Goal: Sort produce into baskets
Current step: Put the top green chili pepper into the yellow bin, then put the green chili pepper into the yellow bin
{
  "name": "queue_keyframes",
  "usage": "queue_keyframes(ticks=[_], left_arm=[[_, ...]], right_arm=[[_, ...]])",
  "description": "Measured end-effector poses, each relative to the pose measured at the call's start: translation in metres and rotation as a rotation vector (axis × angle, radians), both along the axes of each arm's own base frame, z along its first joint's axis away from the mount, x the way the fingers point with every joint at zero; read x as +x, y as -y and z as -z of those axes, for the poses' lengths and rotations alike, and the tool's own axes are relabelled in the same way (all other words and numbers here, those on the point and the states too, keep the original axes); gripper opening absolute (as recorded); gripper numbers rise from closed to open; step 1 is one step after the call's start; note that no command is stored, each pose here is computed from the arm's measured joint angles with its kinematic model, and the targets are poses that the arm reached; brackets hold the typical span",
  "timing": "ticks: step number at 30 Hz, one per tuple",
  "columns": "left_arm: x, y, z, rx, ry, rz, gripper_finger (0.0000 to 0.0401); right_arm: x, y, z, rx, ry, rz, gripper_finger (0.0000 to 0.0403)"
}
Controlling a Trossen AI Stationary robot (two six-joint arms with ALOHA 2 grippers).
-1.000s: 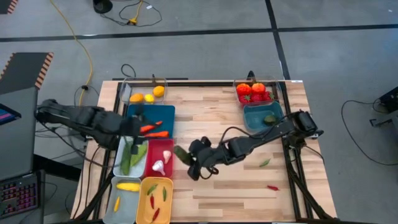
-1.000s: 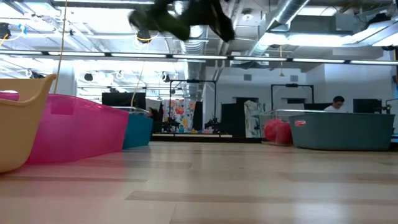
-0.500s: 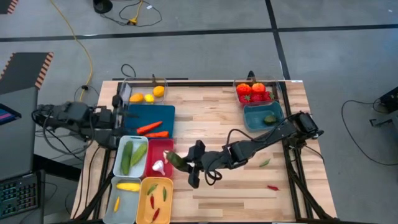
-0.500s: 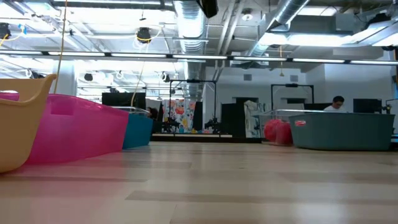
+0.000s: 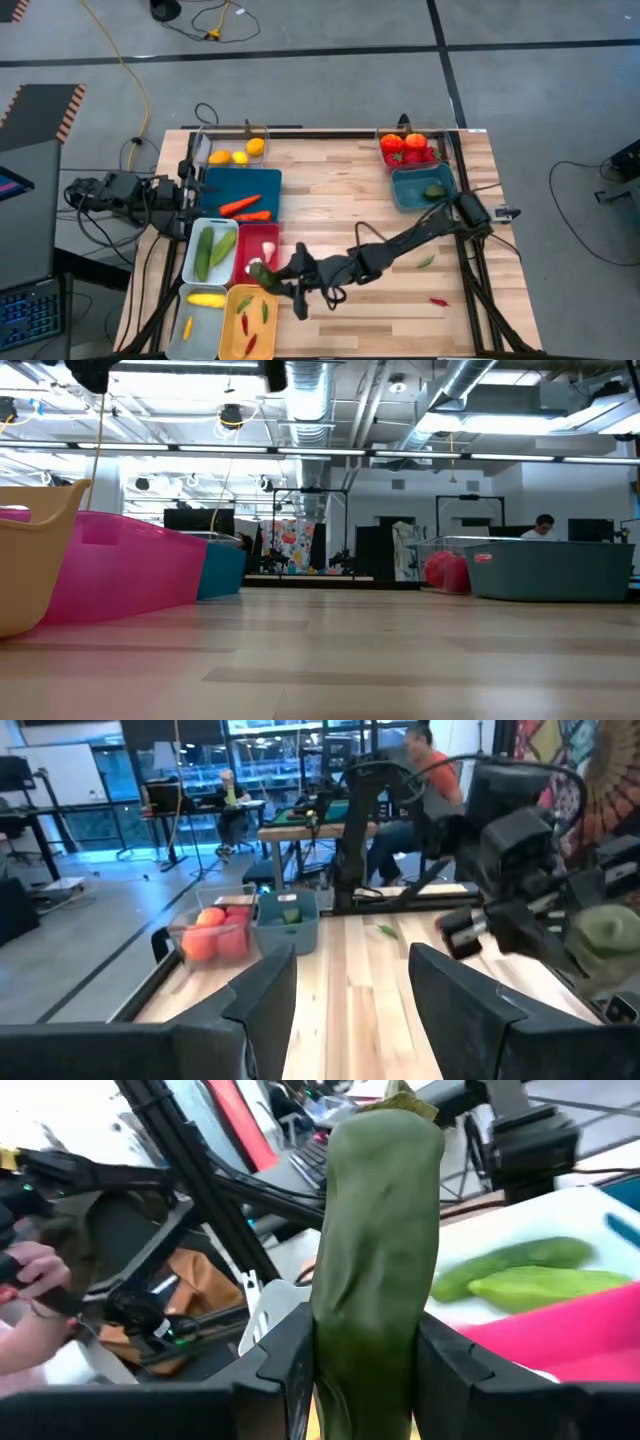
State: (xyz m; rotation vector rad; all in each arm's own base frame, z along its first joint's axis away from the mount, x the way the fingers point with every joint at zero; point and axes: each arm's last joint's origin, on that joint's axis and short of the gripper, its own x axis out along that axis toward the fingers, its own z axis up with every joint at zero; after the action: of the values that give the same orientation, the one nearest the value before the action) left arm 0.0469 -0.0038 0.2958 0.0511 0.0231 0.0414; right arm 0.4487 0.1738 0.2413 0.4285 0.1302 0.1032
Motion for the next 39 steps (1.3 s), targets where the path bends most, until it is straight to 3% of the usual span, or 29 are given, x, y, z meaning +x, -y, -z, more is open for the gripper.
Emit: queue_keyframes(ticks=[7,16,23,33,39], left_arm=[[-0.005,-0.002,0.001,0.045,0.025,-0.003,0.0182],[0.004,0.001,0.013,0.078,0.013,-0.002,0.0182],[0.015,0.005,0.032,0.078,-0.014,0.008,0.0182],[0.02,0.008,0.039,0.048,0.033,0.069,0.0182],[0.035,0.012,0.06,0.015,0.127,0.073,0.0182]], right_arm=[[0.031,-0.014,0.041,0.027,0.032,-0.076,0.0155],[0.056,-0.022,0.067,0.032,0.026,-0.135,0.016],[0.056,-0.023,0.066,0.032,0.021,-0.156,0.0178],[0.057,-0.018,0.063,0.032,0.017,-0.146,0.0246],[0.051,-0.009,0.032,0.017,-0.032,-0.226,0.0246]])
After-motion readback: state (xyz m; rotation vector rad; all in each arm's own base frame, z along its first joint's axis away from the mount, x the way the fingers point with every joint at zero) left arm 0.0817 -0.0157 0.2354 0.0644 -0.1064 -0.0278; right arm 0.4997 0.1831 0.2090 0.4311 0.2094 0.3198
